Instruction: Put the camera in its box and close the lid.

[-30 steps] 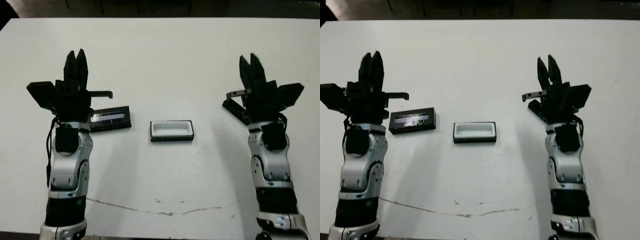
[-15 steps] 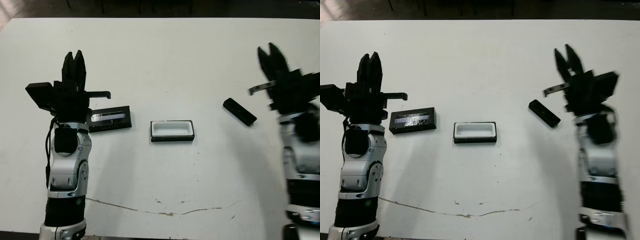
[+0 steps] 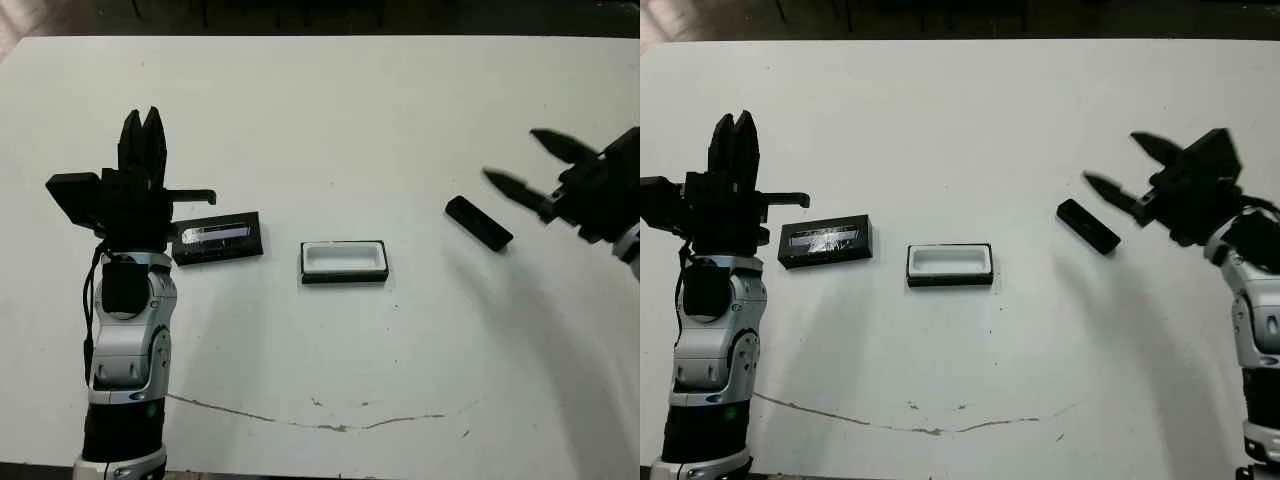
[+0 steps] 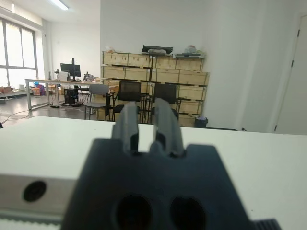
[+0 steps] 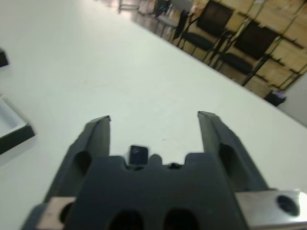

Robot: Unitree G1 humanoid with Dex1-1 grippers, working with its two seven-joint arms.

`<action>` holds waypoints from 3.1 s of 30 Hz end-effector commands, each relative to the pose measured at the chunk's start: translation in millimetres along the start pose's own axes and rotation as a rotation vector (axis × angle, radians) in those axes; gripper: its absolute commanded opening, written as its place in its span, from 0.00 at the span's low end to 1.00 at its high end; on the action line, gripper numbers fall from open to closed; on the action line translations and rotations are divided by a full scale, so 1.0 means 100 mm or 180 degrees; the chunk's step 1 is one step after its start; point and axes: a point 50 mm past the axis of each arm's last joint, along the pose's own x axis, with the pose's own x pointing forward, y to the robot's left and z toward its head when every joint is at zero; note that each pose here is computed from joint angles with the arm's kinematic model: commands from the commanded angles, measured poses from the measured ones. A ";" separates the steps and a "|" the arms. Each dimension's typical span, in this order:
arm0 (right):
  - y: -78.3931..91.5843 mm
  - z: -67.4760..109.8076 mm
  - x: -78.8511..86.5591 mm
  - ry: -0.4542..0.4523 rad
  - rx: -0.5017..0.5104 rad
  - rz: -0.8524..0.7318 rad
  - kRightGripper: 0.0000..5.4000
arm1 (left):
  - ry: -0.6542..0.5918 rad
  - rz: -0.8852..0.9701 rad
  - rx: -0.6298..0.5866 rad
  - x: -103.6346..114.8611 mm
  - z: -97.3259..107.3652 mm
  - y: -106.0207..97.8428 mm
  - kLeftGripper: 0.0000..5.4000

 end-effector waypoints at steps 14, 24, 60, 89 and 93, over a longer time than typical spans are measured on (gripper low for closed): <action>0.27 -0.14 -0.07 0.0640 0.0118 0.0361 1.00 | 0.0149 -0.0032 0.0079 -0.01 -0.09 0.05 0.00; 0.27 -0.28 -0.08 0.0736 0.0265 0.0288 1.00 | 0.0156 -0.0049 0.0114 -0.01 -0.09 0.05 0.00; 0.35 -0.60 -0.05 0.0651 0.0799 0.0059 0.67 | 0.0279 -0.0066 -0.0014 -0.07 -0.12 0.08 0.00; 0.43 -0.57 -0.05 0.0560 0.0652 -0.0163 0.01 | 0.0274 -0.0096 0.0012 -0.06 -0.11 0.09 0.00; 0.38 -0.41 -0.02 0.0242 0.0618 -0.0213 0.01 | 0.0290 -0.0088 -0.0009 -0.07 -0.11 0.09 0.00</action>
